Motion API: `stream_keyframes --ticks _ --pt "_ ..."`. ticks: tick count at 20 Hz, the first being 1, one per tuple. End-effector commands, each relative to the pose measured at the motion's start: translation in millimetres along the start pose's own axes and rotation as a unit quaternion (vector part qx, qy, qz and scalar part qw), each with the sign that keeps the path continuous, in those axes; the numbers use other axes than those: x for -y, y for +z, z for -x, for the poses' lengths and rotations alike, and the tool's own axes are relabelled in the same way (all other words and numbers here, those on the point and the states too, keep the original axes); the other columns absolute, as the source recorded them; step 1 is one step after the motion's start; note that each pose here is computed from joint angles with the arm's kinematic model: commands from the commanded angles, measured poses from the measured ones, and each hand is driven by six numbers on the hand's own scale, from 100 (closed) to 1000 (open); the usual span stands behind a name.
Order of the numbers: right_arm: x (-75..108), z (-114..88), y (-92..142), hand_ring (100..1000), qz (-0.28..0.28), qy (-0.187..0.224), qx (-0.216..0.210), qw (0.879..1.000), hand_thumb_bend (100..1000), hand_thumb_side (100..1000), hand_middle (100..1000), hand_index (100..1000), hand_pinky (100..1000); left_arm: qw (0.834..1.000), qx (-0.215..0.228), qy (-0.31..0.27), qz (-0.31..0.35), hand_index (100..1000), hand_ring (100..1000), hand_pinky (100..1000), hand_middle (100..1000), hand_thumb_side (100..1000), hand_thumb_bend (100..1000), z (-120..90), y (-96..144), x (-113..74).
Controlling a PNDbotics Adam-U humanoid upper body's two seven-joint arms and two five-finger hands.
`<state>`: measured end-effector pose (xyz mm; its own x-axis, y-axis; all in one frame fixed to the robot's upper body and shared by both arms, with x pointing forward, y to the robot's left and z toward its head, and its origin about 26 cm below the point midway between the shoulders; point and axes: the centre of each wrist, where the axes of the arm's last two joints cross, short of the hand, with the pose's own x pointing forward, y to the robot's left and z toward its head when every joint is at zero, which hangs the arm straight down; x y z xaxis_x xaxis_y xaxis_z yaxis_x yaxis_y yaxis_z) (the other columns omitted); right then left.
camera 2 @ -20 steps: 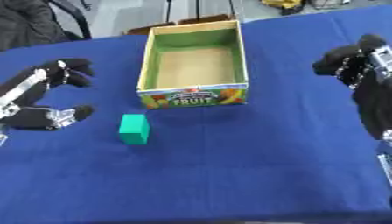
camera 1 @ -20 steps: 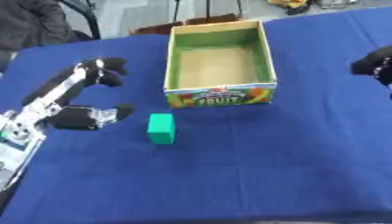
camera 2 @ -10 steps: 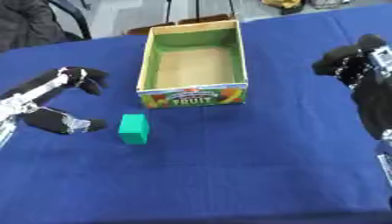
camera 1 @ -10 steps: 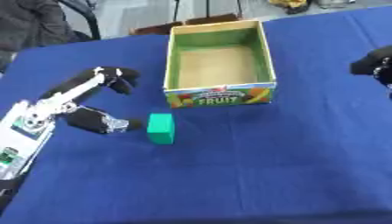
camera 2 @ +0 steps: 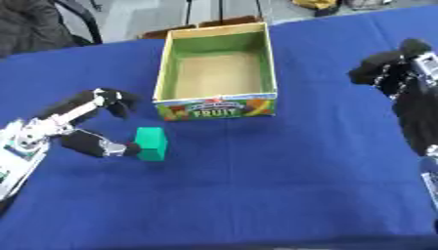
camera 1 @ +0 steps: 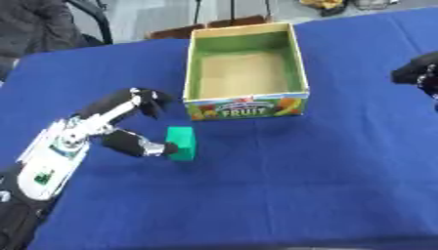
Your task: Pick up objects on the table and place them in the box.
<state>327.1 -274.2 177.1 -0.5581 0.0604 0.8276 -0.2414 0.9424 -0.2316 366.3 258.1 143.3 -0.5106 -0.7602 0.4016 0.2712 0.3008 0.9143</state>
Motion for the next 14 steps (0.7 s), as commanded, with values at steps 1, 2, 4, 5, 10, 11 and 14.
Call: stream_keyframes --ticks 1,2,4,5,10,11,14 --pt "1.9 -7 -3 661 -0.004 0.006 0.010 1.000 100 929 548 626 717 0.999 -0.004 -0.038 -0.008 892 651 707 688 484 648 -2 -7 -1.8" --pt "1.8 -7 -3 661 -0.004 0.006 0.010 1.000 100 929 548 626 717 0.999 -0.005 -0.043 -0.007 891 651 707 687 482 650 -2 -9 -0.3" --pt "1.7 -6 -3 661 -0.005 0.006 0.010 1.000 100 929 548 626 717 0.999 -0.006 -0.052 -0.004 888 653 709 688 480 660 -1 -12 1.8" --pt "1.6 -6 -3 661 -0.005 0.006 0.010 1.000 100 929 548 626 717 0.998 -0.006 -0.057 -0.002 887 655 711 689 479 663 0 -13 2.6" --pt "1.2 -6 -4 661 -0.006 0.006 0.010 1.000 100 930 548 625 717 0.997 -0.006 -0.074 0.010 882 663 721 692 473 671 2 -17 7.0" --pt "1.2 -7 -4 661 -0.006 0.006 0.010 1.000 100 930 548 625 717 0.997 -0.006 -0.076 0.012 880 663 723 691 472 671 2 -18 7.7" --pt "1.0 -7 -4 661 -0.007 0.006 0.010 1.000 100 931 547 625 717 0.996 -0.006 -0.083 0.013 875 664 727 689 472 668 3 -20 8.7"
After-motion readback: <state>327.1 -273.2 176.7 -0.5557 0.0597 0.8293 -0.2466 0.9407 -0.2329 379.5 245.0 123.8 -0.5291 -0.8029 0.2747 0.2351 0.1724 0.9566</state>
